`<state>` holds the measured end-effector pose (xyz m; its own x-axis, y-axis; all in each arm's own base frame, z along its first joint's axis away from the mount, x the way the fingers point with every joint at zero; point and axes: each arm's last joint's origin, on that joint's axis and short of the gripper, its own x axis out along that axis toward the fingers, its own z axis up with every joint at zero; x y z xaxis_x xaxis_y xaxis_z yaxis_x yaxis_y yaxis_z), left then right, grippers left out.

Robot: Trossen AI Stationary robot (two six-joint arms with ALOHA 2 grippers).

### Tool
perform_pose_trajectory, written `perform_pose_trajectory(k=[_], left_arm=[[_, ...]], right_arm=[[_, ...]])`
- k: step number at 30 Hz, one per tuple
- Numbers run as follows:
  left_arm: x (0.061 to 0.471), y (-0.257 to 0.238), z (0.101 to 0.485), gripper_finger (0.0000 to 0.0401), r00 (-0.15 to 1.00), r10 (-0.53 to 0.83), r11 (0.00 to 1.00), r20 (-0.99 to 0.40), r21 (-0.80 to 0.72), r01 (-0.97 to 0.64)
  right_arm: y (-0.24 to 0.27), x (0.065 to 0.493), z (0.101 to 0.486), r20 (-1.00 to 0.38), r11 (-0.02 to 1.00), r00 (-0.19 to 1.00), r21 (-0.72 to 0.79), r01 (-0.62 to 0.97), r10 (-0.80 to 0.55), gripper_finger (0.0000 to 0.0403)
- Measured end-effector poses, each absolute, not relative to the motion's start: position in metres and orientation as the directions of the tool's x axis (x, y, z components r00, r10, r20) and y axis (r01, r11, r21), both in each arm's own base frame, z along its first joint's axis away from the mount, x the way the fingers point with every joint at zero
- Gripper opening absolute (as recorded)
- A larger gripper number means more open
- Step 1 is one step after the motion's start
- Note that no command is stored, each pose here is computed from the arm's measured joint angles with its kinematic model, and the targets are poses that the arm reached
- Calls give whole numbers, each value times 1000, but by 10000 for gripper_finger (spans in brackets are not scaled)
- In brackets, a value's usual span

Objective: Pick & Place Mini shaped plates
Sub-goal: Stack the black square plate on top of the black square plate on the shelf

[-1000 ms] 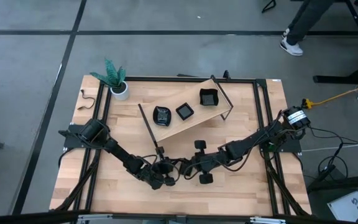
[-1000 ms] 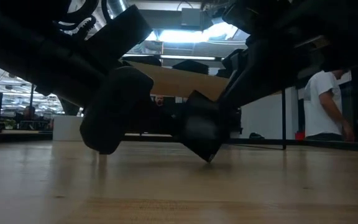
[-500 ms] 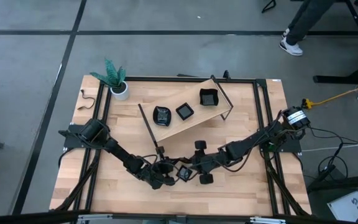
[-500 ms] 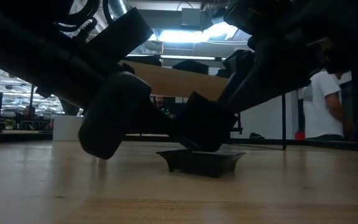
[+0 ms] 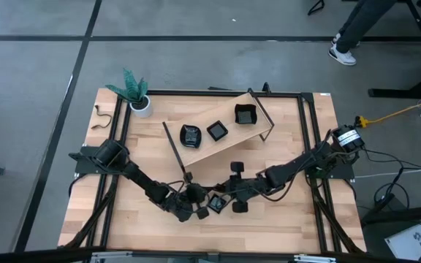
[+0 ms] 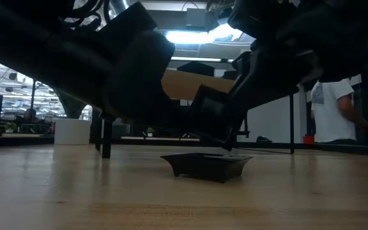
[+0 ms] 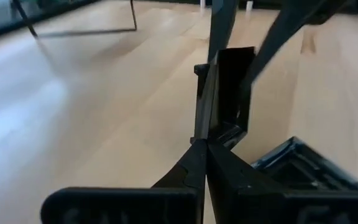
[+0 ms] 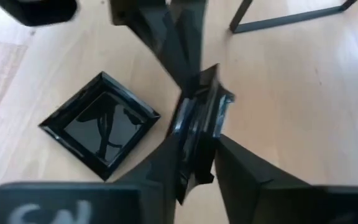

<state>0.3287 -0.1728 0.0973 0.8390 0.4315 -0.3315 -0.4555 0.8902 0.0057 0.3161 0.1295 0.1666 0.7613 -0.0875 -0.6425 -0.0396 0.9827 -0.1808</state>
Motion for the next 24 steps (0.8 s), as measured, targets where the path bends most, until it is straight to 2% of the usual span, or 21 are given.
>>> perform_pose_trajectory(k=[4, 9, 17, 24], left_arm=[[330, -172, 97, 2, 848, 397, 885, -352, -97, -455], [331, -172, 97, 3, 855, 372, 886, -362, -136, -444], [331, -173, 98, 11, 858, 370, 891, -355, -124, -436], [332, -173, 99, 50, 869, 330, 918, -368, -89, -386]], right_arm=[[129, 316, 166, -642, 982, 761, -186, -34, -95, 58], [128, 316, 167, -638, 980, 762, -197, -24, -110, 32], [128, 316, 166, -640, 980, 761, -198, -25, -110, 25], [129, 316, 166, -643, 982, 760, -187, -34, -96, 21]])
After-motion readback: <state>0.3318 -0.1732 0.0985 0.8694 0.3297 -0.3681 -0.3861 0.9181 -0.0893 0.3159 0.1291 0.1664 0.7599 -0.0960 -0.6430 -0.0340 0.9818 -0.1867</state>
